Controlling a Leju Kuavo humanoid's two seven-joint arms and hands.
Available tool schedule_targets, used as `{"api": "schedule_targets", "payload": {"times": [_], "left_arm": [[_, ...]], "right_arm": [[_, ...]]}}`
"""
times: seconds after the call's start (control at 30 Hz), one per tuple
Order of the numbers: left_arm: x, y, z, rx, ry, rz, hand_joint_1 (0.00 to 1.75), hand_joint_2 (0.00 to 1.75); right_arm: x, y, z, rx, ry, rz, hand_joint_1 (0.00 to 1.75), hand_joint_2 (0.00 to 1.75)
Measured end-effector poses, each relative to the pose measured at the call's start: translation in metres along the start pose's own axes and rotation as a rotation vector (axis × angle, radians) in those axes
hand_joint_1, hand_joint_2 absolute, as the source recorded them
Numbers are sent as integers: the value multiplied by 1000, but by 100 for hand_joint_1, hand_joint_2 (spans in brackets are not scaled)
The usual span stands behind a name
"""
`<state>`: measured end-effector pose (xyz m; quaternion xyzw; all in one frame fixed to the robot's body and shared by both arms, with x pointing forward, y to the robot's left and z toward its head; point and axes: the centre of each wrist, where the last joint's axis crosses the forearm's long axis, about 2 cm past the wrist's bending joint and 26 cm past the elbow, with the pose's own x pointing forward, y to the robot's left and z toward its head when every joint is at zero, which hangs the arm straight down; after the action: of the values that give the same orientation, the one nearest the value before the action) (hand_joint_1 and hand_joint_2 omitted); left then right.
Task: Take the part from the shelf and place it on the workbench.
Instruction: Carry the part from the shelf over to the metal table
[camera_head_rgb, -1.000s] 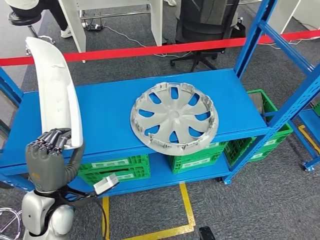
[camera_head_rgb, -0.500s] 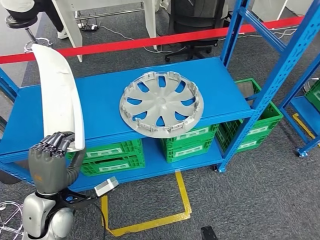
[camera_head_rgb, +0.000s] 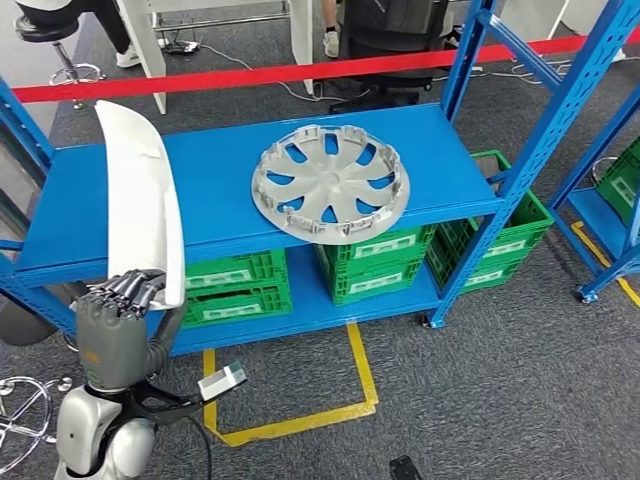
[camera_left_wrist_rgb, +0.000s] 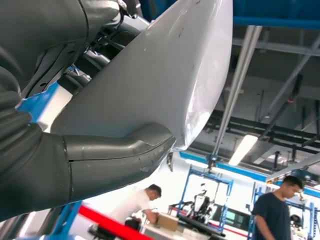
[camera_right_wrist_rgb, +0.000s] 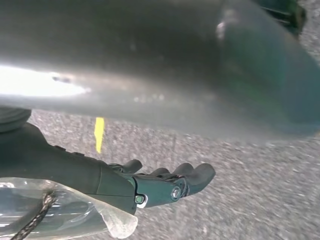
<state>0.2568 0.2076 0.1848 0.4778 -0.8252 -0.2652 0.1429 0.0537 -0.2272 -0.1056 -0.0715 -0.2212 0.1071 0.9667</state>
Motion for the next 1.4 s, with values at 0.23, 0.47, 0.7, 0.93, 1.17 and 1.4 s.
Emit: {"api": "schedule_targets", "payload": {"times": [0.23,0.47,0.7,0.93,1.17,1.4], "left_arm": [[2,-4,4,-20,6,12,175,175],[3,-6,5,-23,11,16,175,175],[3,-7,6,-28,14,20,175,175],[0,-7,3,-12,12,24,175,175],[-7,-7,6,-11,33,15,175,175],[-8,-8,12,-28,45,12,175,175]], "right_arm": [[-1,0,0,1,1,0,0,0],[-2,1,1,2,2,1,0,0],[-2,1,1,2,2,0,0,0],[-3,3,2,12,16,-19,0,0],[-4,4,2,26,54,-18,0,0],[-5,4,2,41,91,-18,0,0]]}}
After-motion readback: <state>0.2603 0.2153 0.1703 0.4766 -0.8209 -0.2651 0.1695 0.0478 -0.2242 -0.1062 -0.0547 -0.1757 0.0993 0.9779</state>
